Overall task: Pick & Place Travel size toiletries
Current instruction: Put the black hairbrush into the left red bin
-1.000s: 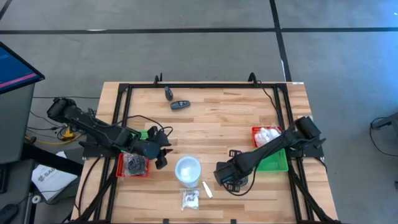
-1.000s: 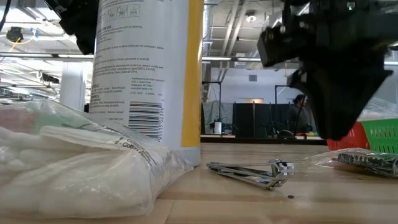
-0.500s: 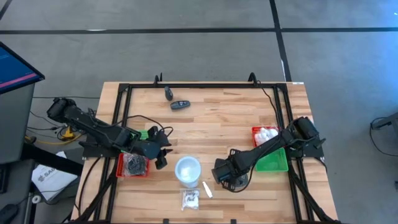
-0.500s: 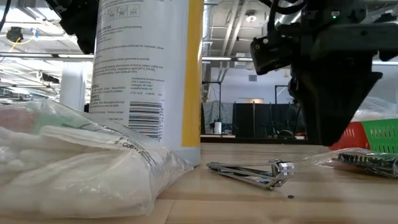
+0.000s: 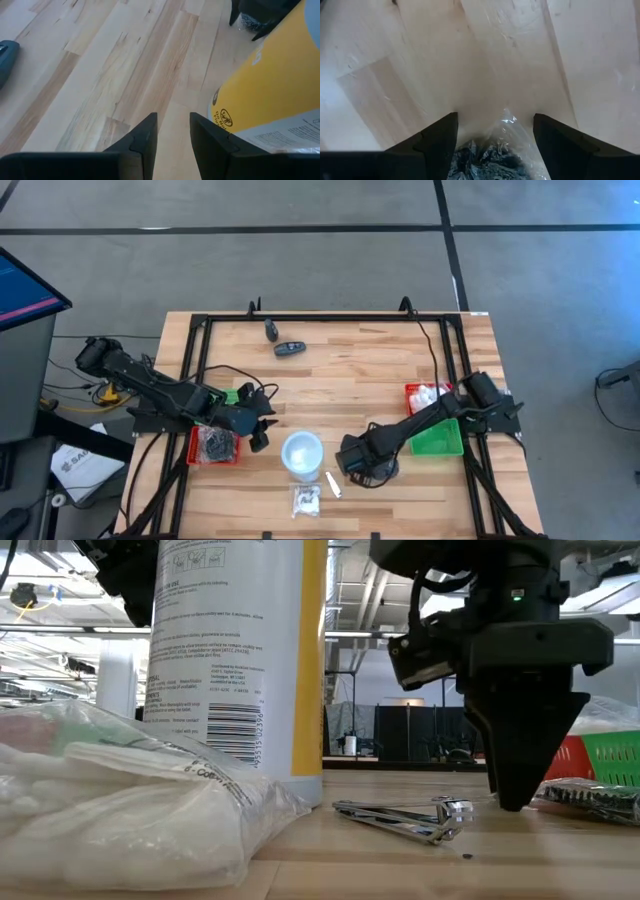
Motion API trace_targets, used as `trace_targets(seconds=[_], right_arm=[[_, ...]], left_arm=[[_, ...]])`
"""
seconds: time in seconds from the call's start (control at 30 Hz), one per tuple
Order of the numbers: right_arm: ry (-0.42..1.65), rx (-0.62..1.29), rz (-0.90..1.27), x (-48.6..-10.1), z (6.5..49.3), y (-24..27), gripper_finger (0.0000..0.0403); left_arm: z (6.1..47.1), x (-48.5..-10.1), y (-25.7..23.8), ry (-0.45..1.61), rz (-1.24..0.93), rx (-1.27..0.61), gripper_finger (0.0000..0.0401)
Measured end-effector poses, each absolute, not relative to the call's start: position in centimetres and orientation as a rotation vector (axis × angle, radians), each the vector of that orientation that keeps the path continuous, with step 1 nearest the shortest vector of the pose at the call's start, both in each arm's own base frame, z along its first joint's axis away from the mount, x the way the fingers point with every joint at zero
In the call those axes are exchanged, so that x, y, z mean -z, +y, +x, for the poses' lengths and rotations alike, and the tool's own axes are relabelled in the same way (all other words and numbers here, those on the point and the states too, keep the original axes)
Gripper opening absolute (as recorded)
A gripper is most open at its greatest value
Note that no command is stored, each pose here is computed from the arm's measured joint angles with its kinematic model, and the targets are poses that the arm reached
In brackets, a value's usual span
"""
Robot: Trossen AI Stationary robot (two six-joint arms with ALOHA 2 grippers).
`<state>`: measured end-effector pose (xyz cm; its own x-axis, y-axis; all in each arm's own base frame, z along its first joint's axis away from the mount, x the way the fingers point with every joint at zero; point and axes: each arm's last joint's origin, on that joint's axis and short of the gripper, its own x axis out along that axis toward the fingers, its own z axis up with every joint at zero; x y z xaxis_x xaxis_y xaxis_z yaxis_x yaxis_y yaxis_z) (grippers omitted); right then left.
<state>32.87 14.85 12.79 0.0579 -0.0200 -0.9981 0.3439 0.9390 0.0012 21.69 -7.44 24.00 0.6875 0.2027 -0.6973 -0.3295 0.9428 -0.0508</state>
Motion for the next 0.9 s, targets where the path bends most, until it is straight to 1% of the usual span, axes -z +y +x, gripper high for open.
trace_targets(seconds=[0.07,0.33,0.47,0.53,0.63,0.73,0.83,0.87,0.9], right_arm=[[1.517,0.290,0.268,-12.18,32.87,14.89,0.0248],[1.519,0.324,0.299,-12.03,32.80,14.94,0.0247],[1.516,0.324,0.303,-12.02,32.81,14.99,0.0226],[1.517,0.324,0.302,-12.00,32.79,14.99,0.0204],[1.519,0.325,0.302,-11.99,32.77,14.97,0.0159],[1.521,0.318,0.295,-11.98,32.76,14.97,0.0100],[1.528,0.309,0.282,-11.98,32.71,14.93,0.0033],[1.531,0.303,0.272,-11.98,32.69,14.92,0.0017],[1.534,0.299,0.266,-11.98,32.67,14.91,0.0010]], left_arm=[[21.68,-23.98,-7.44,0.757,-0.177,-0.300,0.0104],[21.68,-23.99,-7.44,0.758,-0.173,-0.298,0.0104],[21.69,-24.00,-7.44,0.758,-0.171,-0.297,0.0104],[21.69,-24.00,-7.44,0.758,-0.171,-0.297,0.0104],[21.68,-23.99,-7.44,0.758,-0.171,-0.297,0.0104],[21.68,-23.98,-7.44,0.758,-0.171,-0.297,0.0104],[21.69,-23.99,-7.44,0.758,-0.171,-0.297,0.0104],[21.69,-24.00,-7.44,0.758,-0.171,-0.297,0.0104],[21.68,-23.98,-7.44,0.758,-0.171,-0.297,0.0104]])
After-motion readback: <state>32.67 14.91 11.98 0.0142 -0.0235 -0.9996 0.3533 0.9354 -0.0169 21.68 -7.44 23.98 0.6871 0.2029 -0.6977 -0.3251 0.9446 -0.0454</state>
